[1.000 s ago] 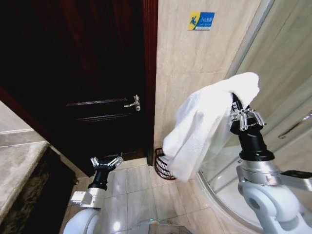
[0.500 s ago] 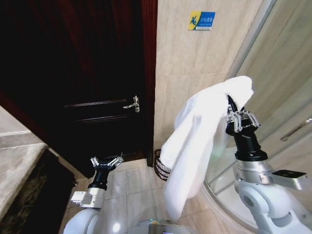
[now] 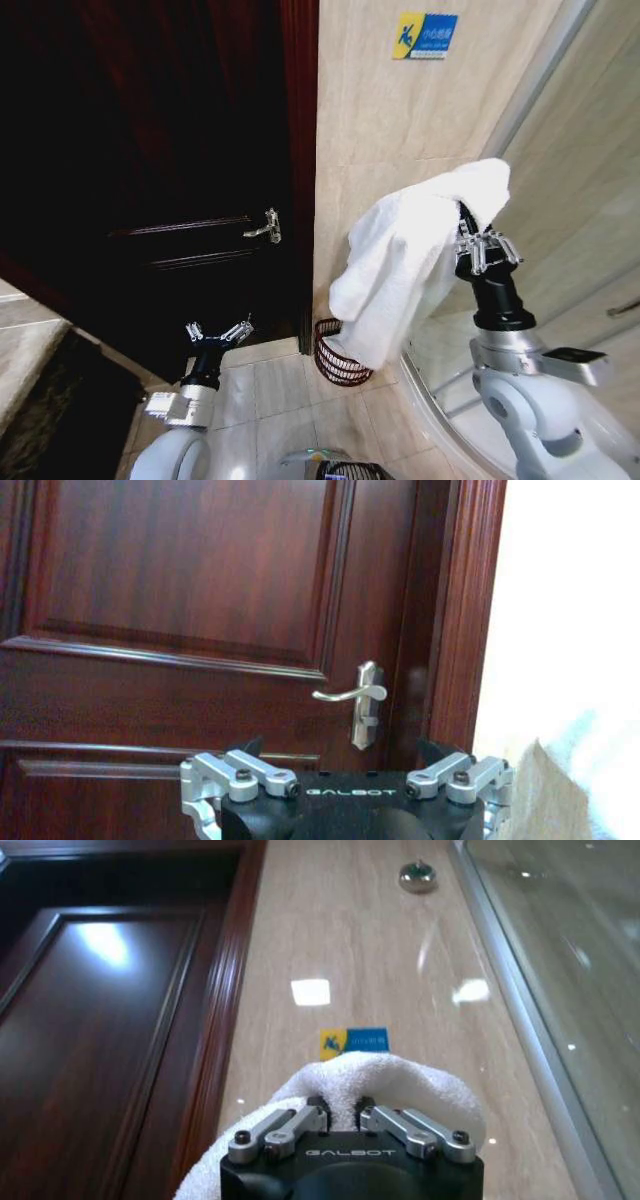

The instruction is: Discard the used towel into the hamper.

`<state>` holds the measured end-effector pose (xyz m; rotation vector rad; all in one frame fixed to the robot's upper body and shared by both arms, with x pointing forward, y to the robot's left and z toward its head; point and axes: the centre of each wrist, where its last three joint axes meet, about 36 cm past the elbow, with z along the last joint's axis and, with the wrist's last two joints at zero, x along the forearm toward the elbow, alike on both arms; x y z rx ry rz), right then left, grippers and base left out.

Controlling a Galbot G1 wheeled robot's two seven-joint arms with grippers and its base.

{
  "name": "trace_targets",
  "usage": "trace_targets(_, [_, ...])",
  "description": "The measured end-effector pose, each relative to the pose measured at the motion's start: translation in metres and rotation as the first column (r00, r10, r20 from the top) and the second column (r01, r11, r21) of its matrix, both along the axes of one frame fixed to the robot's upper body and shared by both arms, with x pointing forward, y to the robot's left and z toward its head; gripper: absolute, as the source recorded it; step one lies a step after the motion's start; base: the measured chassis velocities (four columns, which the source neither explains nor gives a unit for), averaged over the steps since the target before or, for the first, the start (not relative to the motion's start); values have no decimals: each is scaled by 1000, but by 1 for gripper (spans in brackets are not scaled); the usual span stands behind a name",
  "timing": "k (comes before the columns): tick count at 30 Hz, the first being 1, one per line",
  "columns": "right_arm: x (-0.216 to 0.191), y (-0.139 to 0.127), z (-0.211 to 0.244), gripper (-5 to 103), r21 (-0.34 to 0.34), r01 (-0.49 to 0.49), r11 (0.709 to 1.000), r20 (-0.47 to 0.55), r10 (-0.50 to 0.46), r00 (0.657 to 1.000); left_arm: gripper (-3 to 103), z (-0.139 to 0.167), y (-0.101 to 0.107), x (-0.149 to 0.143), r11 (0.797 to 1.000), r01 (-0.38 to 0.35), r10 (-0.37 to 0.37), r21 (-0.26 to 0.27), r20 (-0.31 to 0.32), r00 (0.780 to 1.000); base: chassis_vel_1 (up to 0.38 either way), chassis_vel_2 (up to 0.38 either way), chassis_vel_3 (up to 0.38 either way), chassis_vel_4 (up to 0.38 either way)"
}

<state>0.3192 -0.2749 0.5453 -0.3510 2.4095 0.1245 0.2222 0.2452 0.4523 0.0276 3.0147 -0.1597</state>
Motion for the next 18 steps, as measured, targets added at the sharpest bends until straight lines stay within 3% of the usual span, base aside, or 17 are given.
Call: trace_targets(18, [55,-22,-58,13,-7,26,1000,-65,-27,998,100,0,0,0,1000,0,0,0,0,1000,5,-5,-3,9])
